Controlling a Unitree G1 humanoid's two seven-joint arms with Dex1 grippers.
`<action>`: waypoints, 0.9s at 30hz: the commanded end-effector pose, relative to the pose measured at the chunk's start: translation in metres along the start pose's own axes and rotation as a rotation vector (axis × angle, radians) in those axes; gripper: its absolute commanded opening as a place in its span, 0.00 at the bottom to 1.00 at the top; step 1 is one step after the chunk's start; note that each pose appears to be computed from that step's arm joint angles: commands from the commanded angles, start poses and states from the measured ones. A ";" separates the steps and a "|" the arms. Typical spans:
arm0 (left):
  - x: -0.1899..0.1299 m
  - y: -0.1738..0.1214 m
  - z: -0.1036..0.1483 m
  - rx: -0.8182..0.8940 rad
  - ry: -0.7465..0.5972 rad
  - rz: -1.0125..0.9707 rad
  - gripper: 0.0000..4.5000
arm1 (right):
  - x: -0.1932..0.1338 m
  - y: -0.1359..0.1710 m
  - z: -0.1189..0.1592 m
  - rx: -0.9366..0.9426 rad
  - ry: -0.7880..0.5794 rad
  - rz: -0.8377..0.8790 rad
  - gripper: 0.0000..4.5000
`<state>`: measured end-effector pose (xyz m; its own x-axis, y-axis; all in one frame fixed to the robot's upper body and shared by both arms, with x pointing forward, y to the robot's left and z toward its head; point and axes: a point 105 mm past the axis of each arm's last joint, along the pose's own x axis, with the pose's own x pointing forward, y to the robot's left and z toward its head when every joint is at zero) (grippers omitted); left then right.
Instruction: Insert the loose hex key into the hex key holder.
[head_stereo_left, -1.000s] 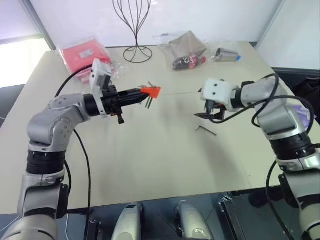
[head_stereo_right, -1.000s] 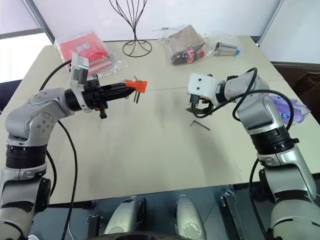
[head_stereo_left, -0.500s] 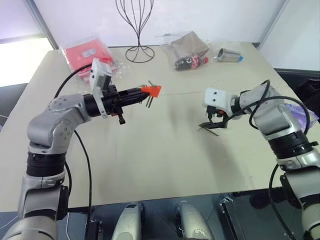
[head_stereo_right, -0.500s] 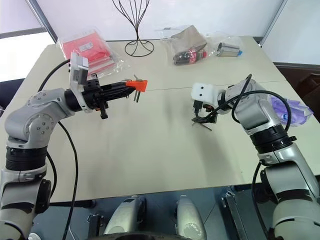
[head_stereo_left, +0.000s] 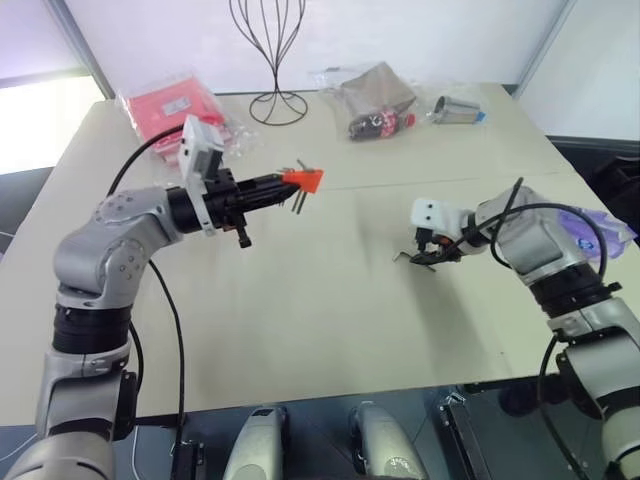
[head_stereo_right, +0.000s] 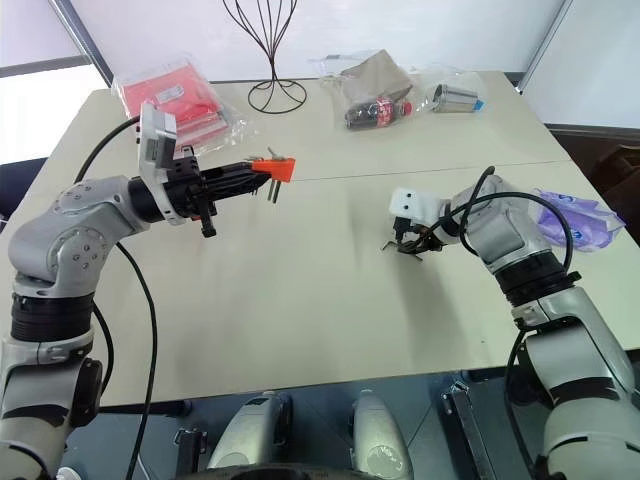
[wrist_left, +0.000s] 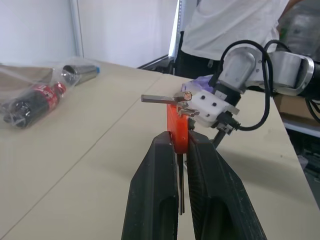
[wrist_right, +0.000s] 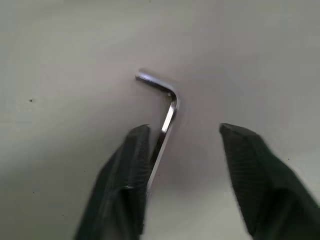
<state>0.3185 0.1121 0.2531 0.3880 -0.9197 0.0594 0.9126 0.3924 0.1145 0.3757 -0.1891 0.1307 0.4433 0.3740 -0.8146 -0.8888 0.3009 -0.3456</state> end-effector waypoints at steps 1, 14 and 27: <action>-0.004 -0.002 0.012 0.053 -0.030 0.010 0.00 | -0.001 -0.004 0.002 -0.010 0.005 0.001 0.10; -0.005 -0.003 0.013 0.054 -0.035 0.022 0.00 | -0.007 -0.017 0.032 -0.015 -0.173 -0.111 0.00; 0.003 0.007 0.020 0.078 -0.077 0.057 0.00 | -0.109 -0.054 0.156 0.407 -1.159 -0.486 0.00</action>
<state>0.3253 0.1118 0.2583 0.4299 -0.8972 0.1011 0.8883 0.4403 0.1304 0.4039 -0.1078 0.2803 0.7521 0.6341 0.1795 -0.6049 0.7723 -0.1938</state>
